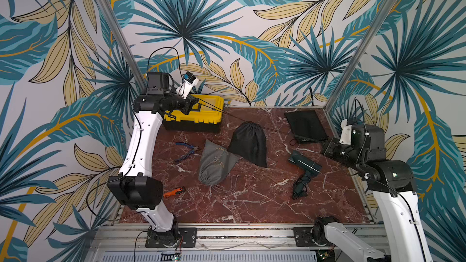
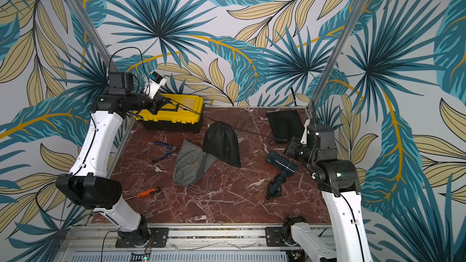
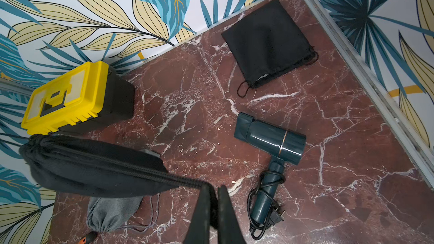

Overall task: Pack away hair dryers
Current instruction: Pull the drawstrings on both sides of the drawstring bag.

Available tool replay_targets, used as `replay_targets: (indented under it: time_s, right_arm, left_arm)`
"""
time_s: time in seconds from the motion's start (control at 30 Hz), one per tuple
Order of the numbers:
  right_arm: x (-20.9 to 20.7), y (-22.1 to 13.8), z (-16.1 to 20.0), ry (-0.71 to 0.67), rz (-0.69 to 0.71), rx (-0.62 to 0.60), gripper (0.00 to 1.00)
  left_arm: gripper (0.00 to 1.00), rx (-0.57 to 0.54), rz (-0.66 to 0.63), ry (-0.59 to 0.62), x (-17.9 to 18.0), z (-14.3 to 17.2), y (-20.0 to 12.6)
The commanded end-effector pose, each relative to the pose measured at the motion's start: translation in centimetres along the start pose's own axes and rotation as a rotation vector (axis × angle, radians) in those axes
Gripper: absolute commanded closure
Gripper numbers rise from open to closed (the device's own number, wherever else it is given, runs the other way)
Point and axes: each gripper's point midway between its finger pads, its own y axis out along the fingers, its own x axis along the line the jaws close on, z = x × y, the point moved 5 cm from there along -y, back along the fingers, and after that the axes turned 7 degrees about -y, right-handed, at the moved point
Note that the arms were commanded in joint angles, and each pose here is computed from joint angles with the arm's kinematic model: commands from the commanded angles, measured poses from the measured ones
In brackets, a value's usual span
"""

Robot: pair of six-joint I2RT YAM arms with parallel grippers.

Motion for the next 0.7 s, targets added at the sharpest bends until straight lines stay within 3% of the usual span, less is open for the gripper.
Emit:
replay_targets:
  time_s: [0.0,0.2,0.47,0.67]
  right_arm:
    - [-2.8,0.0,1.3,0.010,0.166,0.023,1.00]
    - [-0.7,4.8,1.6,0.015,0.006,0.104,1.00]
    - [1.2,7.2,2.1,0.054,-0.152,0.136,1.00]
    - [2.8,8.3,4.9,0.022,-0.248,0.209,1.00]
  left_arm:
    - [1.00,-0.069,-0.216,-0.001,4.6,-1.6,-2.7]
    - [1.00,-0.061,-0.123,-0.047,2.9,-1.6,-0.5]
    - [1.00,-0.048,0.020,0.009,-4.1,-2.5,1.9]
    - [1.00,0.014,0.099,0.047,-8.2,-0.2,2.8]
